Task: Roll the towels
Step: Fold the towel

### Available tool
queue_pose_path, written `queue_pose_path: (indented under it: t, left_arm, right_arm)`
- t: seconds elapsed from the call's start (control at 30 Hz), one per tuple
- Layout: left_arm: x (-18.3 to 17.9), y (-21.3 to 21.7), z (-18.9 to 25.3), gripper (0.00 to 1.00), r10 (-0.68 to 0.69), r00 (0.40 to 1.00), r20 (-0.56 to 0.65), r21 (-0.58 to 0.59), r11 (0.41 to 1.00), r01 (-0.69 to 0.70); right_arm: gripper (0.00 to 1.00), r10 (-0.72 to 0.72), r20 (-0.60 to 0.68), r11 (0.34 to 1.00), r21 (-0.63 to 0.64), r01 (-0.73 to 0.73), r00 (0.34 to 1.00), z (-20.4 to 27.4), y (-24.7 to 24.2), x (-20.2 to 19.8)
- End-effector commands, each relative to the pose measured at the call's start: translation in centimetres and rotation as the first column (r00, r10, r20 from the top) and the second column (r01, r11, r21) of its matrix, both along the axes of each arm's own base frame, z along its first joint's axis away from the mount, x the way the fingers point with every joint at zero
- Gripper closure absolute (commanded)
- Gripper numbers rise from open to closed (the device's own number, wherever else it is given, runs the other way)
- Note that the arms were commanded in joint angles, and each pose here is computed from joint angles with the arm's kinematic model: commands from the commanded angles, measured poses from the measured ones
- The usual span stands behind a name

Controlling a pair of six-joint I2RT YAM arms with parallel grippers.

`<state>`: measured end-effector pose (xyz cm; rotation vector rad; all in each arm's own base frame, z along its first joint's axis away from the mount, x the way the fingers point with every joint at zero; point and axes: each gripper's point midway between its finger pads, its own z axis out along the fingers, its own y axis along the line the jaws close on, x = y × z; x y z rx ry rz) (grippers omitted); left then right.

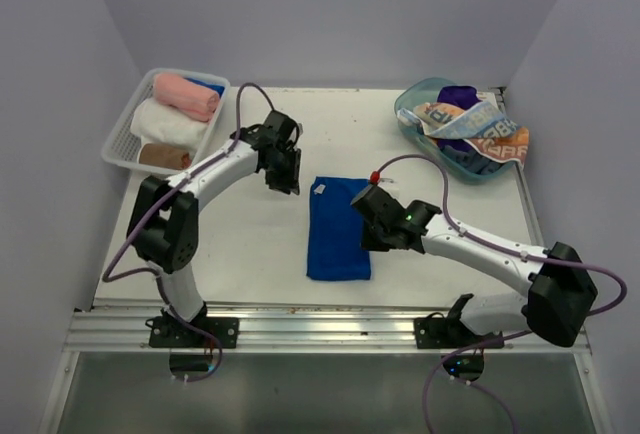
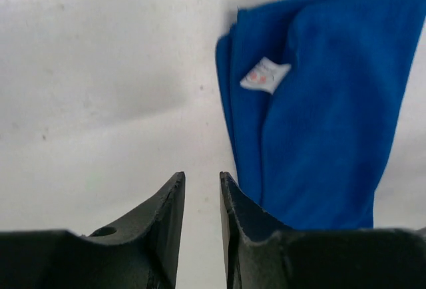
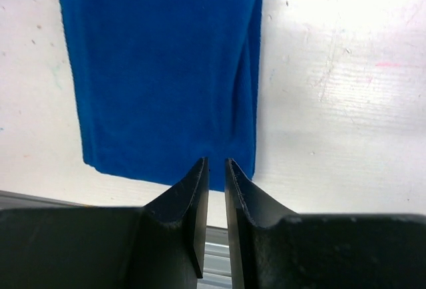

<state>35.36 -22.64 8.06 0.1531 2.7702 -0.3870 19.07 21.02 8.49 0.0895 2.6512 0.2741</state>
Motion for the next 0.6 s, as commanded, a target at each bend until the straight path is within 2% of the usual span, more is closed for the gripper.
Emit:
queue_pose_path:
  t: [0.0, 0.03, 0.2, 0.33, 0.4, 0.43, 0.57]
  left_arm:
    - [-3.5, -0.1, 3.4, 0.69, -0.012, 1.000, 0.027, -0.098, 0.995, 0.015]
    - [-5.2, -0.1, 2.6, 0.69, -0.020, 1.000, -0.013, -0.117, 0.993, 0.018]
    - [-9.7, -1.4, 3.3, 0.66, -0.059, 0.998, -0.027, -0.214, 0.975, 0.052]
    - [-14.0, -1.6, 1.5, 0.59, -0.119, 0.989, -0.089, -0.220, 0.971, 0.097]
    - [-15.5, -2.1, 1.0, 0.57, -0.150, 0.984, -0.098, -0.229, 0.965, 0.124]
    - [-16.8, -2.0, 0.0, 0.57, -0.162, 0.977, -0.135, -0.235, 0.964, 0.127]
    - [-18.7, -3.3, -1.4, 0.58, -0.203, 0.966, -0.158, -0.277, 0.948, 0.154]
  right_arm:
    - [0.80, -0.012, 0.035, 0.998, -0.053, 0.014, 0.999, 0.9, -0.1, 1.4]
    - [0.80, -0.005, 0.032, 0.999, -0.044, 0.007, 0.999, 1.0, 0.4, 1.6]
    - [0.82, 0.003, -0.019, 1.000, 0.013, -0.003, 1.000, -0.2, 1.5, 0.8]
    - [0.81, -0.004, -0.053, 1.000, 0.027, 0.006, 0.999, -1.1, 0.4, -0.9]
    - [0.81, 0.006, -0.058, 0.997, 0.073, -0.002, 0.998, -0.7, 0.6, -1.6]
    - [0.81, 0.005, -0.068, 0.996, 0.087, 0.000, 0.998, -1.2, 0.5, -2.0]
    - [0.82, 0.021, -0.098, 0.996, 0.089, -0.012, 0.995, -2.1, 0.7, -3.0]
